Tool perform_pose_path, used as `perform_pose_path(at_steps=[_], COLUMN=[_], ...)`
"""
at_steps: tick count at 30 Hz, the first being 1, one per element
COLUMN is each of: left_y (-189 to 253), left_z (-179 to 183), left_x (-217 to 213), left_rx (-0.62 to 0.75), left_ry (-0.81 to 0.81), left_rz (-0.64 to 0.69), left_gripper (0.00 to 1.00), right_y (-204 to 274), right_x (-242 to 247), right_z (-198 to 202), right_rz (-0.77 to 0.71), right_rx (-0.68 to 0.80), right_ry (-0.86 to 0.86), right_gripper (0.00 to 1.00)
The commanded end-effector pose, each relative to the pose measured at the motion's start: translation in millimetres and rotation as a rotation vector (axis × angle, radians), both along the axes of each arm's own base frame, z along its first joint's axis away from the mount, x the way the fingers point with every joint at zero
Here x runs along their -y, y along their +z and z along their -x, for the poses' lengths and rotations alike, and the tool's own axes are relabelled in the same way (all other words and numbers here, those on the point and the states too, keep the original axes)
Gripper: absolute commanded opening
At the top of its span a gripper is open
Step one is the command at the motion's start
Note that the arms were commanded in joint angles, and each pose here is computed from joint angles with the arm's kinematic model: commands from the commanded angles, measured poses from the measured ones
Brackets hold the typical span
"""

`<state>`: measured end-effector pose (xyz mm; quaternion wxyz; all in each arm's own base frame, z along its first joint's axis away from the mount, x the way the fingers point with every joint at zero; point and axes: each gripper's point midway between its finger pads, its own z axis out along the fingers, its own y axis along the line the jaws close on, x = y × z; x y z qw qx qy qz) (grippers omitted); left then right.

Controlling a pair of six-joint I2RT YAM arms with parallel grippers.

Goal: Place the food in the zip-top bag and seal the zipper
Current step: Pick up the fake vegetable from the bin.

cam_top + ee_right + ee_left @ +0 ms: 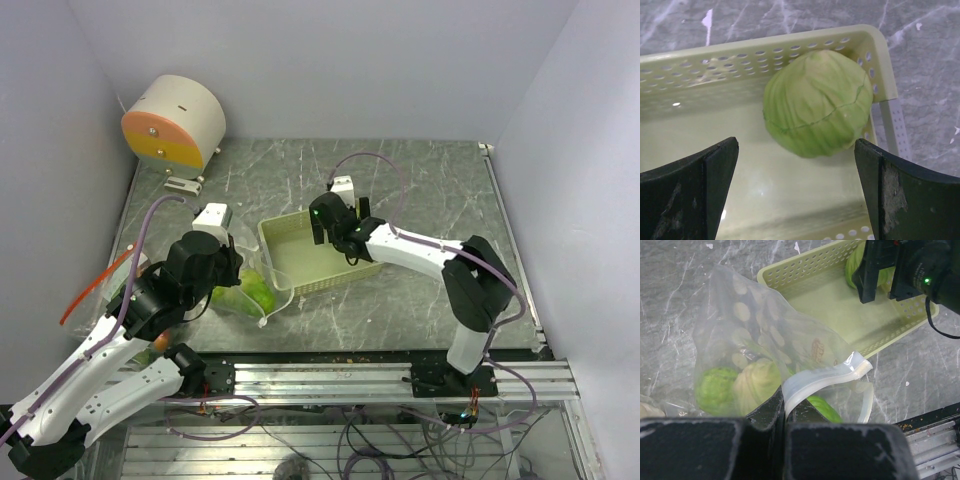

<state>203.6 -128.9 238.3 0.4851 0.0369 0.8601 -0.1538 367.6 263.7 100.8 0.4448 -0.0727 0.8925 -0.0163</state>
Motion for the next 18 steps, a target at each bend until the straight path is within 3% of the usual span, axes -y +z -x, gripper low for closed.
perform_pose_path(at_steps=[1, 6, 9, 14, 18], left_y=[18, 20, 20, 20, 20], left_z=[0, 1, 2, 4, 3], left_x=[4, 2, 0, -2, -3], left_rx=[0.041, 0.042, 0.04, 0.042, 0.045], left_ry=[-0.02, -0.016, -0.013, -0.005, 0.002], left_rz=[0.039, 0.036, 0.033, 0.033, 0.036], left_gripper=[0.07, 0.07, 0.07, 0.07, 0.07], right_y=[5, -14, -25, -22, -4], right_x=[11, 16, 17, 23, 31], right_z=[-22, -38, -41, -38, -32], right_rz=[0.067, 0.089, 0.093, 0.091, 0.076], right_rx=[0.083, 0.074, 0.064, 0.078, 0.109], right_ry=[-0.085, -0.112, -0.114, -0.123, -0.13], right_gripper=[1.0, 0.99, 0.92, 0.48, 0.3])
